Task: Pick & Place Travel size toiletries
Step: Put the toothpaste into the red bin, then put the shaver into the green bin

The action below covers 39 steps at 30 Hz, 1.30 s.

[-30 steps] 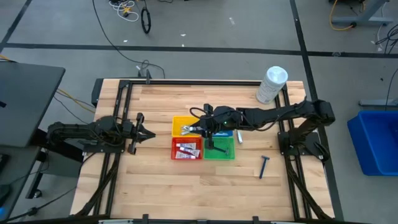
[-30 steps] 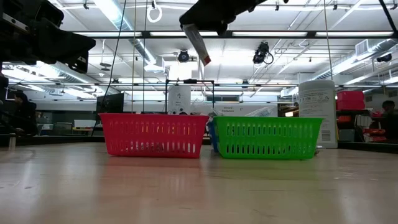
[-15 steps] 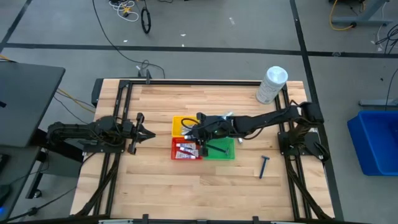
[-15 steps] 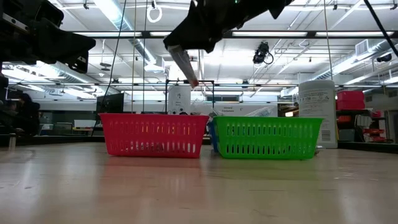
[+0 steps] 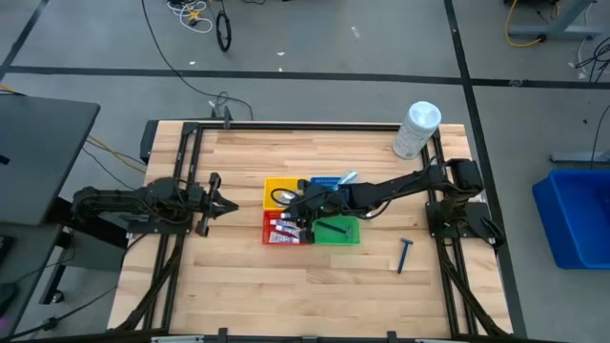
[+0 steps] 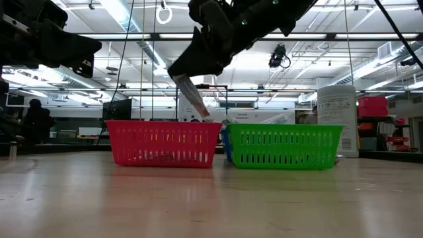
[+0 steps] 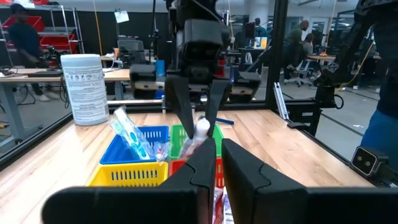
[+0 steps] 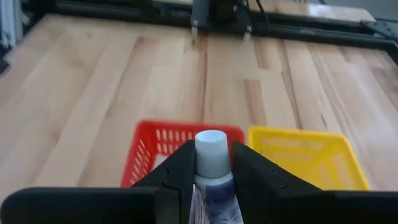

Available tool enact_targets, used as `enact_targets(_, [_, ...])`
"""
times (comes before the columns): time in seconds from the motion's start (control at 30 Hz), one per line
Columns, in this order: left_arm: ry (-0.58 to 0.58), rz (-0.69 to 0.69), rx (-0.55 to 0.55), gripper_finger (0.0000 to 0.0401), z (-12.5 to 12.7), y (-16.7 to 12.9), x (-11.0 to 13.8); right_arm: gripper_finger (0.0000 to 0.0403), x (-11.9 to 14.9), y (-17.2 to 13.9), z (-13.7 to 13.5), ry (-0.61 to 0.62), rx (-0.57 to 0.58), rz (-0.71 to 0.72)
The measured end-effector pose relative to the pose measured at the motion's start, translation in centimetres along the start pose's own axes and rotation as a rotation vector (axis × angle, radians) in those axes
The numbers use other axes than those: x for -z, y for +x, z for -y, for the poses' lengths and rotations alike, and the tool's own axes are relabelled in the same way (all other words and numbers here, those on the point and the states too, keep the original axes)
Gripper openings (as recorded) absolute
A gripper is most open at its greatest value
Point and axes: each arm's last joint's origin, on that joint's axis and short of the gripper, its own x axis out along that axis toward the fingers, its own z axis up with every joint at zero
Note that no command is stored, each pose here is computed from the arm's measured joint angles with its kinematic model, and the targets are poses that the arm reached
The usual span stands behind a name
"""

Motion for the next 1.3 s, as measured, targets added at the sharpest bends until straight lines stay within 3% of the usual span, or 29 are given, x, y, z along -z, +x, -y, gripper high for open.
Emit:
enact_targets(0.33, [0.000,0.001,0.000,0.0032,0.0,0.0,0.0,0.0099,0.2,0.3,-0.6,0.044,-0.012,0.002])
enact_targets(0.93, [0.000,0.000,0.000,0.0032,0.0,0.0,0.0,0.0201,0.7,0.3,-0.7,0.042,-0.042,-0.054])
enact_targets(1.3, [0.000,0.001,0.000,0.0032,0.0,0.0,0.0,0.0205,0.3,-1.2,-0.6,0.044,-0.051,-0.096])
